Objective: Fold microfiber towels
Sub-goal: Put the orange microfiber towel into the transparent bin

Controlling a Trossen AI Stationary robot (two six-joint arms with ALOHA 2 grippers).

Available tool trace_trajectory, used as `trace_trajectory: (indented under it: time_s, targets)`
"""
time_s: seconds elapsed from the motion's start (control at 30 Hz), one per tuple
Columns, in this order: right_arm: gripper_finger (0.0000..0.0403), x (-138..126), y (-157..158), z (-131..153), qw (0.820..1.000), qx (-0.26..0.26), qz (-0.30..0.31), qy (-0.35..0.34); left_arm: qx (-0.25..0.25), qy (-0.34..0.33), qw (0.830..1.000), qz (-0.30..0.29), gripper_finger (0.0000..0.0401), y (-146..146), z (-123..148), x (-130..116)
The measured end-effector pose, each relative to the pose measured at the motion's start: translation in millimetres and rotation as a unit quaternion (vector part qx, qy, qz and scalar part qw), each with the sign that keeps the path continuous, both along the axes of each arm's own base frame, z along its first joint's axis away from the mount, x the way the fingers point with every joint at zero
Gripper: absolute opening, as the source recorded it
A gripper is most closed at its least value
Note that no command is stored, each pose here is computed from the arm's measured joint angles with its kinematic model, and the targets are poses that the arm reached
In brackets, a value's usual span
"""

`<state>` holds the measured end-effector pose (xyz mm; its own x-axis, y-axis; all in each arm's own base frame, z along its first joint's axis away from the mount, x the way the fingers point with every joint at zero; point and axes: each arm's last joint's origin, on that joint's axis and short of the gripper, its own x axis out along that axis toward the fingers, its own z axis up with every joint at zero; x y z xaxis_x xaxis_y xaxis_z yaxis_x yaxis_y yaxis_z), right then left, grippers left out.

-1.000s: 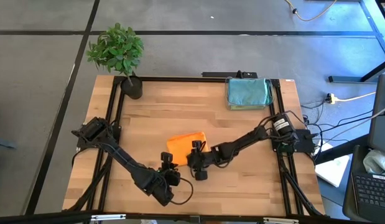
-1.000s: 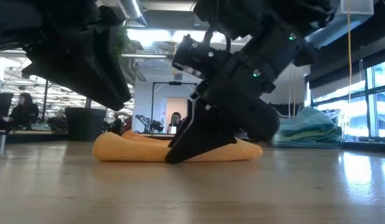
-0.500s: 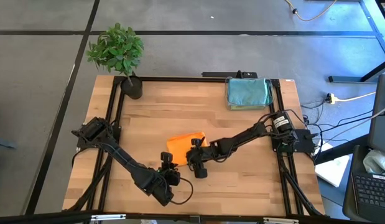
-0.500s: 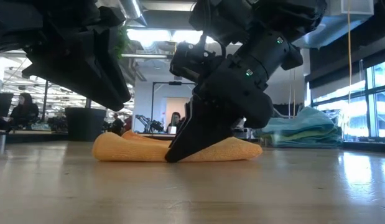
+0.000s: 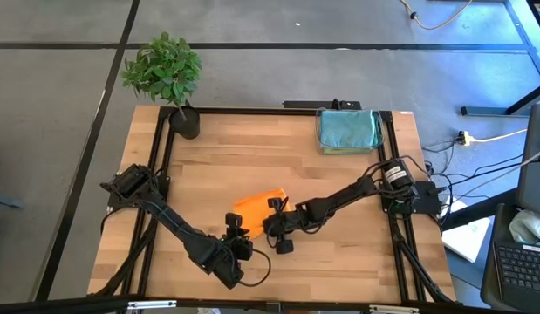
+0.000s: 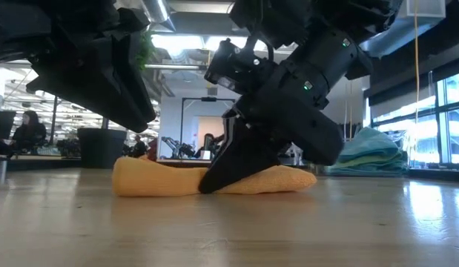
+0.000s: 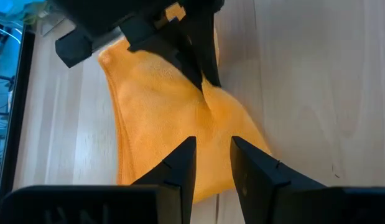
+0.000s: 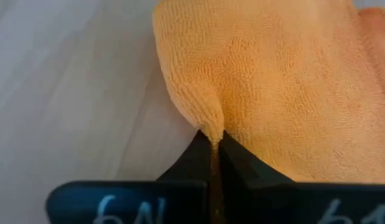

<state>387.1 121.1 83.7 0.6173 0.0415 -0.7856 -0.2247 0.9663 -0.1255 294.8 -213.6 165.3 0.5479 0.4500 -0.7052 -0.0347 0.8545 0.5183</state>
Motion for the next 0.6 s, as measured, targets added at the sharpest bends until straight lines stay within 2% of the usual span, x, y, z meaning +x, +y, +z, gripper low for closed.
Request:
trace_trajectory:
  time_s: [0.1, 0.23, 0.4, 0.5, 0.6]
  targets:
    - [0.0011, -5.3, 0.1, 12.7, 1.0, -0.017, 0.011, 0.007, 0.001, 0.001, 1.0, 0.0, 0.0091, -0.1, 0.0, -0.3]
    - [0.001, -24.6, -8.4, 42.6, 0.996, -0.077, 0.013, 0.042, 0.004, 0.006, 1.0, 0.002, 0.0091, 0.6, -0.5, -1.6]
    - [0.001, -43.0, -38.1, 100.2, 0.989, -0.134, -0.039, 0.04, 0.0, 0.005, 1.0, 0.007, 0.0091, 0.0, -0.6, -2.8]
    - [0.001, -59.3, -56.1, 124.1, 0.987, -0.144, -0.052, 0.059, -0.002, 0.004, 1.0, 0.006, 0.0091, -1.2, -0.6, -3.5]
    - [0.001, -75.2, -72.8, 157.7, 0.984, -0.159, -0.071, 0.035, -0.007, 0.002, 1.0, 0.01, 0.0091, -2.4, -0.7, -4.5]
